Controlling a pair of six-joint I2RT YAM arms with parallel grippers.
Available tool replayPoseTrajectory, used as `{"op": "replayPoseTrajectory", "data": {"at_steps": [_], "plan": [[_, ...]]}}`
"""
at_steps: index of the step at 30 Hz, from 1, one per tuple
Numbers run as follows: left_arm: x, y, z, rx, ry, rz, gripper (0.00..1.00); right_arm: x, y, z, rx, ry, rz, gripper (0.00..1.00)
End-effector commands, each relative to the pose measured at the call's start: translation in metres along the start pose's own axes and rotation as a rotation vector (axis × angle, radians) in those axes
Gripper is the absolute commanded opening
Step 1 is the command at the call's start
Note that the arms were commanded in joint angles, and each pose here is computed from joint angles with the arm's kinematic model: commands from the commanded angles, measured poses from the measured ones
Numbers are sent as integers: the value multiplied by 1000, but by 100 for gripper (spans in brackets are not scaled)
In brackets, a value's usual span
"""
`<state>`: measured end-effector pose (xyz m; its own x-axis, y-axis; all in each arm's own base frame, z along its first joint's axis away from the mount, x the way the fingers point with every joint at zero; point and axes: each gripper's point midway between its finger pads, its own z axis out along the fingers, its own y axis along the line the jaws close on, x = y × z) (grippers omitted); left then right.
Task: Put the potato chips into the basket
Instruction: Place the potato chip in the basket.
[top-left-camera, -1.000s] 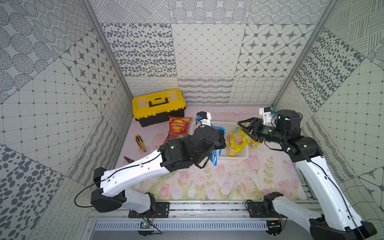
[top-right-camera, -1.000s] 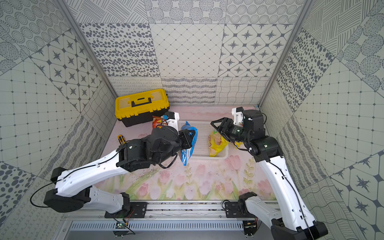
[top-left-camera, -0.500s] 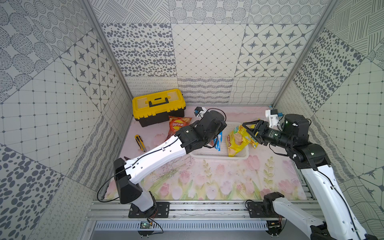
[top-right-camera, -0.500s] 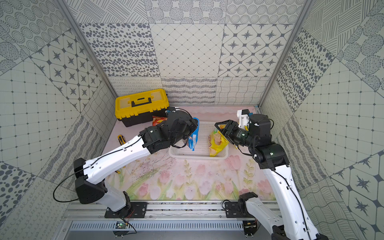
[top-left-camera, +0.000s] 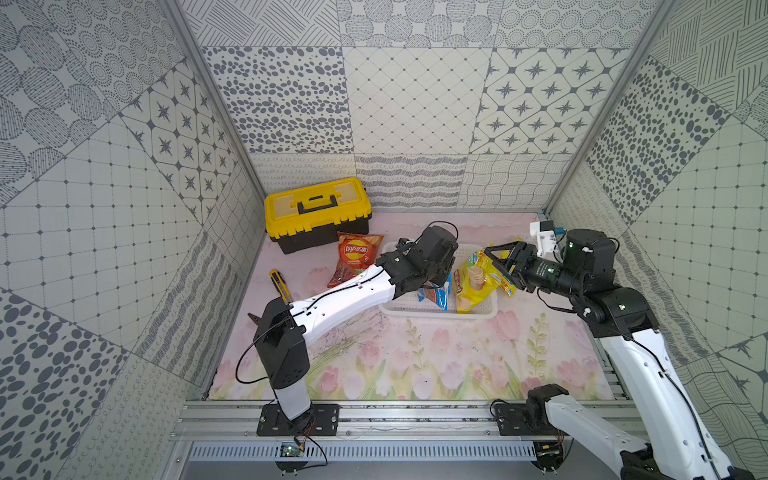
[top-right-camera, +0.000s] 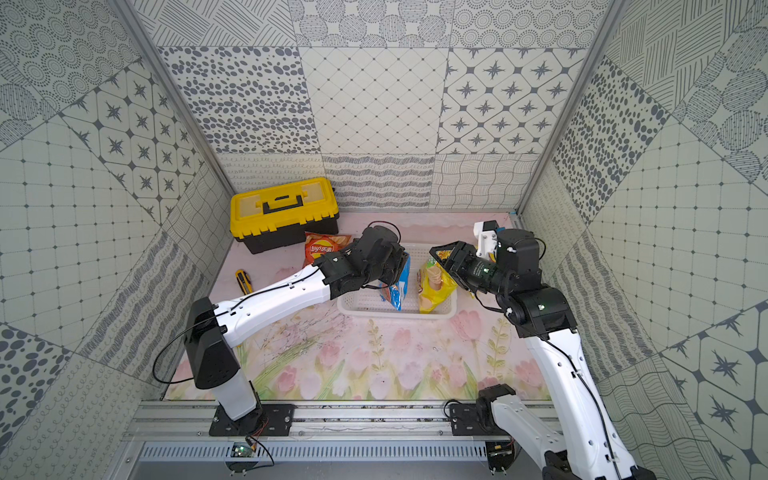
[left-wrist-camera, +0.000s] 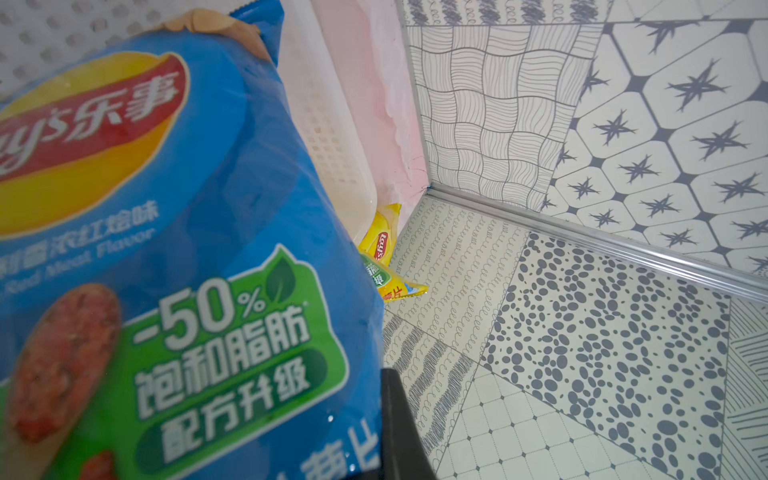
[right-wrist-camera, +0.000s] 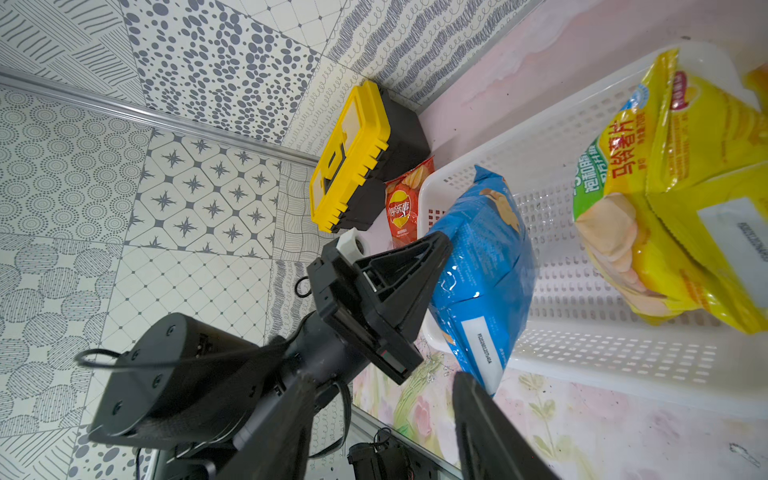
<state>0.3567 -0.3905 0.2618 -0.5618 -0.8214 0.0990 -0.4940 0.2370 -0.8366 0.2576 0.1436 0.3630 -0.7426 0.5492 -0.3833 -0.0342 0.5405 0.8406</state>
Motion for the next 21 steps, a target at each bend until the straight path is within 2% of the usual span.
{"op": "replayPoseTrajectory", "data": {"at_steps": [1, 10, 14, 15, 16, 18, 20, 21], "plan": [[23, -16, 21, 70, 129, -242, 0, -4, 2, -5, -10, -36, -26, 57], [29, -14, 59, 91, 172, -381, 0, 0, -7, -6, 25, -33, -34, 57], [30, -23, 65, 121, 203, -394, 0, 2, -12, -7, 35, -31, -32, 57], [31, -27, 65, 130, 211, -391, 5, 3, -12, -7, 37, -30, -31, 57], [33, -32, 64, 145, 224, -388, 18, 3, -13, -6, 39, -30, -31, 57], [38, -40, 61, 165, 251, -385, 49, 3, -14, -6, 41, -30, -34, 57], [40, -48, 53, 180, 270, -376, 72, 3, -12, -7, 37, -30, -40, 57], [42, -52, 48, 187, 275, -365, 88, 2, -11, -8, 35, -34, -45, 57]]}}
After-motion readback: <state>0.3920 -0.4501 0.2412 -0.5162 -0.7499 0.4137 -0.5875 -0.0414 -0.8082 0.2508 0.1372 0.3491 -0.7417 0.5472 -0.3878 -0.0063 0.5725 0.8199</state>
